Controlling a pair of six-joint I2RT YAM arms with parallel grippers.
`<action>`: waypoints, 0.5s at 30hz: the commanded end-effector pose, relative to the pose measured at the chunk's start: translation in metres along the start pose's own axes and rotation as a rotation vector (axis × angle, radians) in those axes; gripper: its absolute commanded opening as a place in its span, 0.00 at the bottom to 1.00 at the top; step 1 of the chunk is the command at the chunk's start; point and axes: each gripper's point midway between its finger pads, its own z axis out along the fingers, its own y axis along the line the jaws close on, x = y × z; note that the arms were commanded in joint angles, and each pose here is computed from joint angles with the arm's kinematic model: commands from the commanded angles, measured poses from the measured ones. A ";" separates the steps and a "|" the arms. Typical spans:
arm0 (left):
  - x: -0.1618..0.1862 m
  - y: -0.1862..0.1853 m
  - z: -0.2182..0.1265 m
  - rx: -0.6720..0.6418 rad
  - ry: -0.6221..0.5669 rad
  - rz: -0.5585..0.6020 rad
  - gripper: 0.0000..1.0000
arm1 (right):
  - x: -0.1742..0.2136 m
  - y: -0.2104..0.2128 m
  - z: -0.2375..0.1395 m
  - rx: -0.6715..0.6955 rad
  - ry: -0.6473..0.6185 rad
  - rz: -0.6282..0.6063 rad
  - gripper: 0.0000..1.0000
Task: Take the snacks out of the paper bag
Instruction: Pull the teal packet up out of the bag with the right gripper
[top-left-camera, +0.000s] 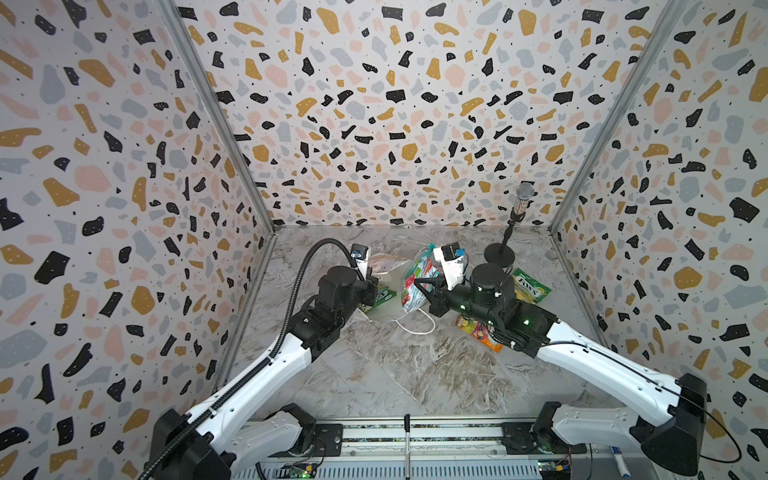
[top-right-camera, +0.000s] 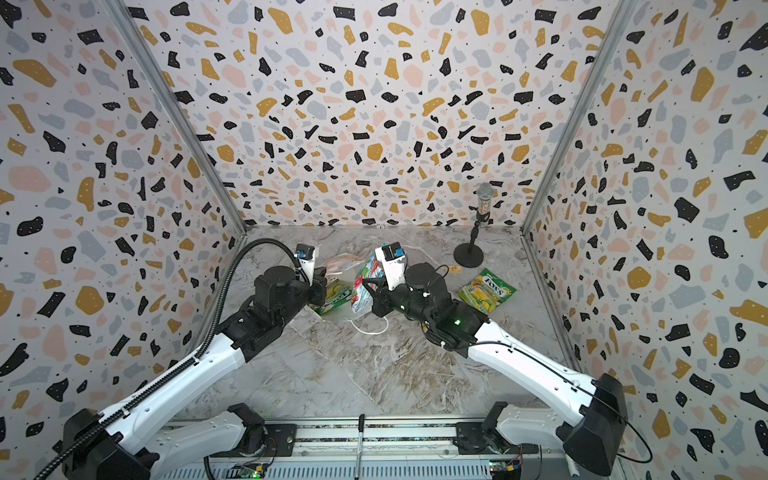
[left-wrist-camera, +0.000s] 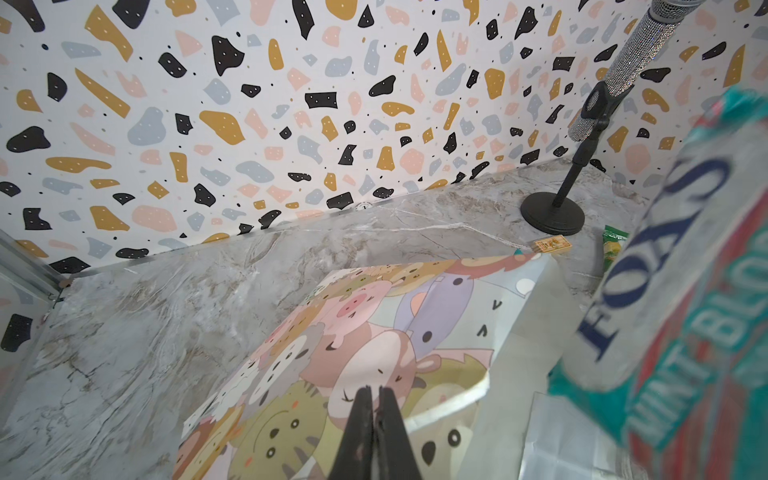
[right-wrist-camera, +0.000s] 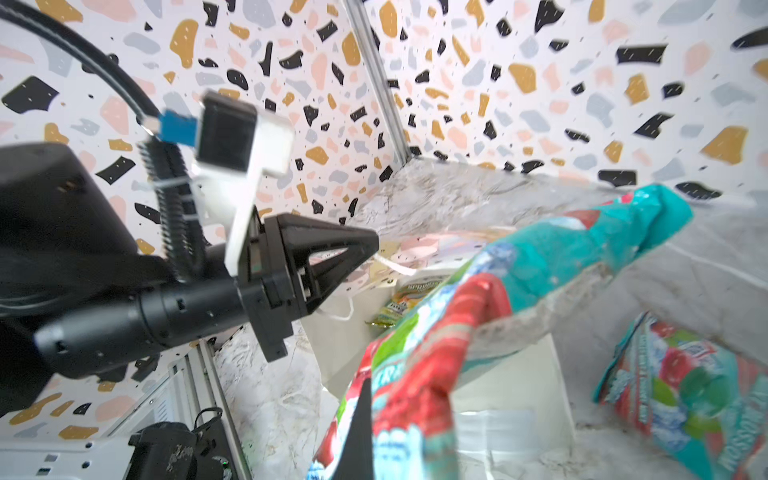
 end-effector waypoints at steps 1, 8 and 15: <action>-0.007 0.005 -0.001 -0.028 -0.015 0.005 0.00 | -0.046 -0.010 -0.032 0.093 -0.119 -0.058 0.00; -0.008 0.005 -0.002 -0.022 -0.017 0.006 0.00 | -0.037 -0.060 -0.056 0.236 -0.094 -0.031 0.00; -0.008 0.004 -0.002 -0.021 -0.019 0.007 0.00 | 0.025 -0.114 -0.064 0.267 0.030 0.051 0.00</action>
